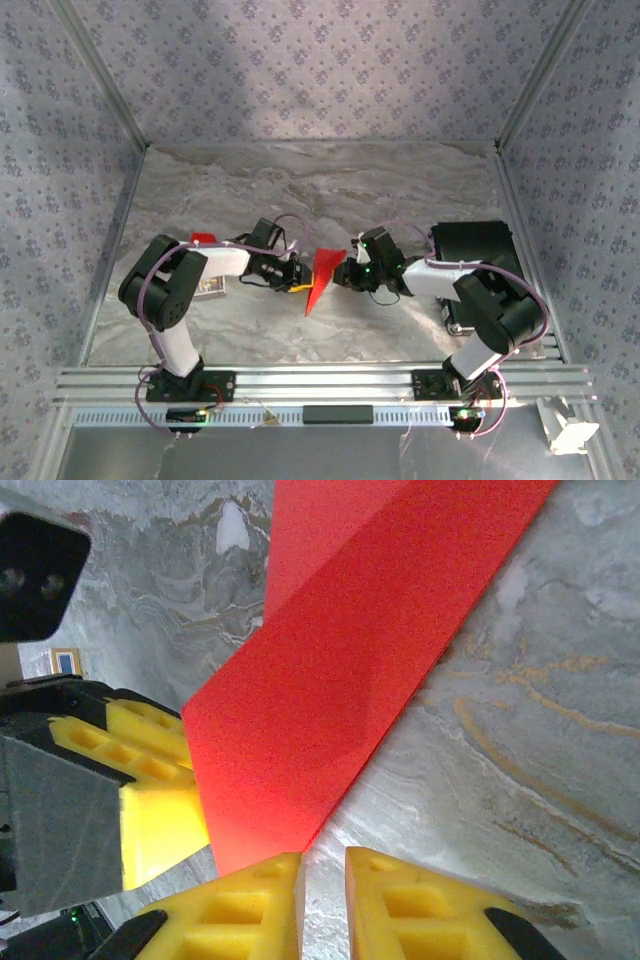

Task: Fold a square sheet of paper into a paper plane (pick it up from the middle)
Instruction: Turn over a paper plane at the center of the table.

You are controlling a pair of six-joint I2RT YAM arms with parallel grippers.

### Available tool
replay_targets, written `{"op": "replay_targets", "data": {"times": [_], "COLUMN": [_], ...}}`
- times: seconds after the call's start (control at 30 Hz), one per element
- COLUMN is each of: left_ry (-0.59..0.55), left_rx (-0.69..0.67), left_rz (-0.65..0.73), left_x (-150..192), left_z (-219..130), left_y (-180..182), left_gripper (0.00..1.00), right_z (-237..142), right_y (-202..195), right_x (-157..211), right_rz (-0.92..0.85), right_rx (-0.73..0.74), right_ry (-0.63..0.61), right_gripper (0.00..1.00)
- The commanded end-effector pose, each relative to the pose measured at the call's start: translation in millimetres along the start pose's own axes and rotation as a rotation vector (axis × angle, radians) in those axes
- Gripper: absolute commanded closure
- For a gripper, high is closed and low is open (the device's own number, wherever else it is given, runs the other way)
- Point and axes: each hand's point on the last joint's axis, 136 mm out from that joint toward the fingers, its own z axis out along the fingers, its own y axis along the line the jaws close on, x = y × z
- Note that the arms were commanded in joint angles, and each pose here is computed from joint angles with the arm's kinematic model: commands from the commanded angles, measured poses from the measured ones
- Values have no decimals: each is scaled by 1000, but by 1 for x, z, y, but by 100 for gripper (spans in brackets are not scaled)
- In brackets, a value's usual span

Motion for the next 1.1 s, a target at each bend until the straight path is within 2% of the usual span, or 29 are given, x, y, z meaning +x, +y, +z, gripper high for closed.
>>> {"op": "replay_targets", "data": {"times": [0.0,0.37,0.8,1.07], "left_ry": [28,71,88,91], "left_rx": [-17,60,97,82], "left_rz": [18,38,49,65], "left_x": [5,9,12,16], "left_z": [7,13,14,17], "left_y": [0,-17,-26,-26], "left_gripper": [74,77,77,83], "right_z": [3,15,22,23], "right_y": [-8,-4,-7,-8], "right_x": [15,28,34,35], "right_rz": [28,38,51,64], "right_rx": [18,-7,-9,-28], "right_ry": [44,94,127,124], "right_gripper": [81,88,89,90]}}
